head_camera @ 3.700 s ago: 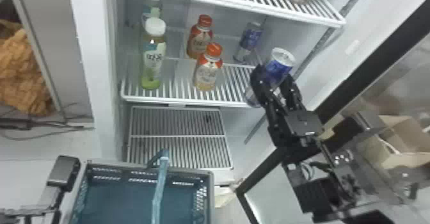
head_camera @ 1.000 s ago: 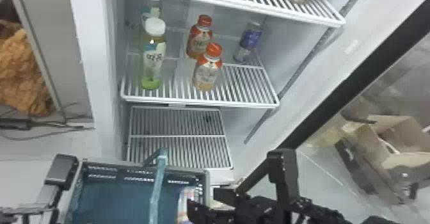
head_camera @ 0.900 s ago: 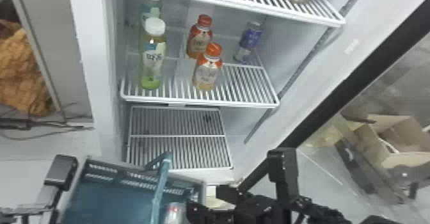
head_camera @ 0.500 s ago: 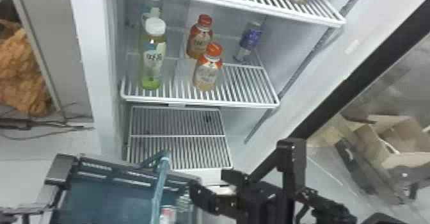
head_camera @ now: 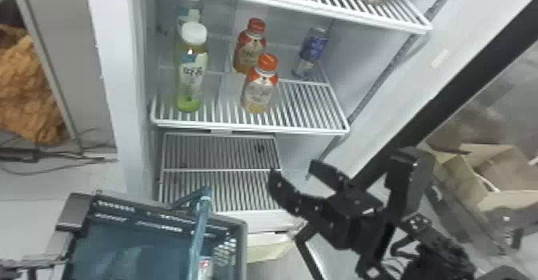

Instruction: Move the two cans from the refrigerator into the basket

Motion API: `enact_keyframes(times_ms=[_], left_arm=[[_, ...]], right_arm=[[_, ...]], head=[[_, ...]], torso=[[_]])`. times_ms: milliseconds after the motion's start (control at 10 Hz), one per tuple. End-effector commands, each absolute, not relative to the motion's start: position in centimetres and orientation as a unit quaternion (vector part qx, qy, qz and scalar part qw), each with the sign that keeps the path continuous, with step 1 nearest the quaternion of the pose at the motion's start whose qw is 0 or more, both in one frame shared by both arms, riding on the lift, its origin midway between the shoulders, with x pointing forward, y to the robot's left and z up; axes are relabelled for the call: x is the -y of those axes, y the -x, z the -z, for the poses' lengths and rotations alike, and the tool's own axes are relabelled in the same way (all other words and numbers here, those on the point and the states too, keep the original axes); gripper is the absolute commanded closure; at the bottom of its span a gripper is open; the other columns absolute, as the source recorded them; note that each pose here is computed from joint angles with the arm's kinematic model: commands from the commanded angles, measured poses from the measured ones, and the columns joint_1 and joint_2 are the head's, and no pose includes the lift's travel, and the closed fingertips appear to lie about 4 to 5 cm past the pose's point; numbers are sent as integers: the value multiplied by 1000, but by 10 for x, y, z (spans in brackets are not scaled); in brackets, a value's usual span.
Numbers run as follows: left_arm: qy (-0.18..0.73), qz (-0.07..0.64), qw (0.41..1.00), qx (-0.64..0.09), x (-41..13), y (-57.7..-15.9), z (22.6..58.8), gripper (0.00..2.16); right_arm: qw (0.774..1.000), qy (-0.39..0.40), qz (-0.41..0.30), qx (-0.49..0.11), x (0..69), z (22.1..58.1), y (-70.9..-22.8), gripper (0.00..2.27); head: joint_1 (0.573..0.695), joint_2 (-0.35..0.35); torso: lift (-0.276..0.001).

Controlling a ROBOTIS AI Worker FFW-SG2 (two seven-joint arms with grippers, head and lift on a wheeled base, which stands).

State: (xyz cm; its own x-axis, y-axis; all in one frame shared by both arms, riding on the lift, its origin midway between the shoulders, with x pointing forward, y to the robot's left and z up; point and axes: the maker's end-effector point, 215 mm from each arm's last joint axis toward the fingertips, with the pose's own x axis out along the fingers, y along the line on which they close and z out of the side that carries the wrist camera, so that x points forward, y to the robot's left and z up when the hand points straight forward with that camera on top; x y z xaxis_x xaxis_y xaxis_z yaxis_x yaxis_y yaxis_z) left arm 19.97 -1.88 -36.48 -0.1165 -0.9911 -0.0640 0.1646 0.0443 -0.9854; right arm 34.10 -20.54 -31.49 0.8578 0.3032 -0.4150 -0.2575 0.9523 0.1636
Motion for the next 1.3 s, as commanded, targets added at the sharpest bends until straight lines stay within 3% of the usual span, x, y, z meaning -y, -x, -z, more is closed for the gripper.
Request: enact_keyframes(times_ms=[0, 600, 1200], left_arm=[[411, 555, 517, -506, 18, -196, 366, 1210], [411, 556, 517, -505, 19, -197, 365, 1210], [408, 558, 518, -504, 20, -199, 363, 1210]], right_arm=[[977, -46, -128, -164, 219, 292, -362, 249], [997, -35, -68, -10, 267, 255, -418, 249], [997, -43, -45, 41, 291, 274, -466, 246]], head=[[695, -350], [695, -350], [695, -350]], torso=[[-266], [-266], [-266]])
